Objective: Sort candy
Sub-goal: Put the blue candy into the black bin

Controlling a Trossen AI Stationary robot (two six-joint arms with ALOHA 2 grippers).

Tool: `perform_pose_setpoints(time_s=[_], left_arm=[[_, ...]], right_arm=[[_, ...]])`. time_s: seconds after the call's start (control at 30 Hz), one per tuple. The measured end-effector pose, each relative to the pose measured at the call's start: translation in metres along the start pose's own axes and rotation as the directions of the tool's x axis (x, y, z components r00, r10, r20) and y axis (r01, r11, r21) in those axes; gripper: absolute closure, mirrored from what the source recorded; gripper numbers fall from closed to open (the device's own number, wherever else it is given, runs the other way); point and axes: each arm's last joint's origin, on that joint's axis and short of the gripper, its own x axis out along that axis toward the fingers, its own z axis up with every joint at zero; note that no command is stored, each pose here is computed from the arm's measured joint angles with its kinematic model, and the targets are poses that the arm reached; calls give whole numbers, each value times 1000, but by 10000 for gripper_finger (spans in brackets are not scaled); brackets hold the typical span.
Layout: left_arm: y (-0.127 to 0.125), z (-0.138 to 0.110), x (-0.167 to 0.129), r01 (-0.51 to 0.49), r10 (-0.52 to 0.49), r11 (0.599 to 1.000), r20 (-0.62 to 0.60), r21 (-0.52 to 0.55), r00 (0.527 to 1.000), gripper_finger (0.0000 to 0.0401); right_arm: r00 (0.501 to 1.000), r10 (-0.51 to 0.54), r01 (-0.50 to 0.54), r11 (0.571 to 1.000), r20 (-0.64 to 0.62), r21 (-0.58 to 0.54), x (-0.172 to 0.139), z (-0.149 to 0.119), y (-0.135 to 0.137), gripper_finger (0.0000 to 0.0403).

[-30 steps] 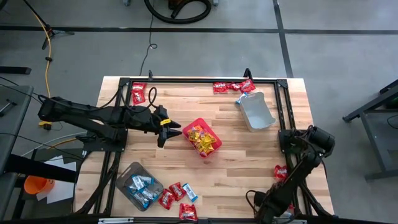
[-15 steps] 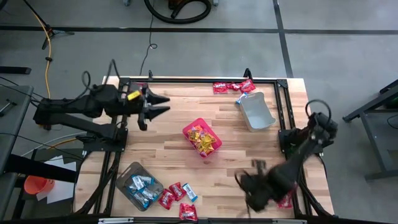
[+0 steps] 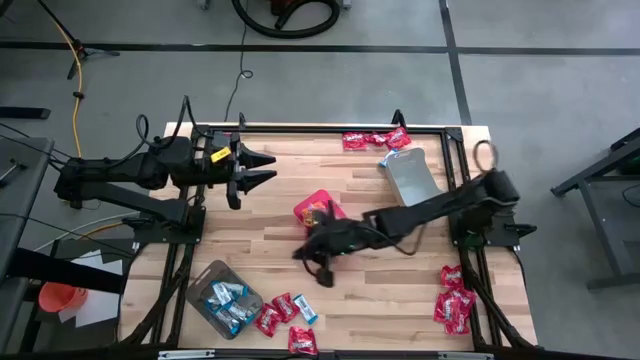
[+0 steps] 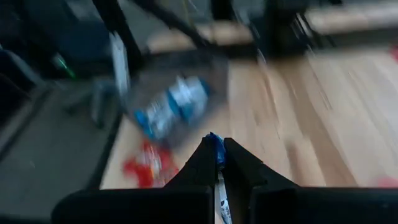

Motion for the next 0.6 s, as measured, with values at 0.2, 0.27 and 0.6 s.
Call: perform_pose_setpoints(time_s=[0.2,0.27,0.6], left_arm=[[0,0,0,1,0,1000,2,-23,1000,231],[0,0,0,1,-1,1000,2,-27,1000,231],[0,0,0,0,0,997,2,-71,1000,231]], right_arm=[[957,175,-176,984,231,-17,61,-10,-11,400],[939,215,-219,976,269,-17,76,-12,-8,401],[900,317,-336,942,301,13,143,-13,17,392]])
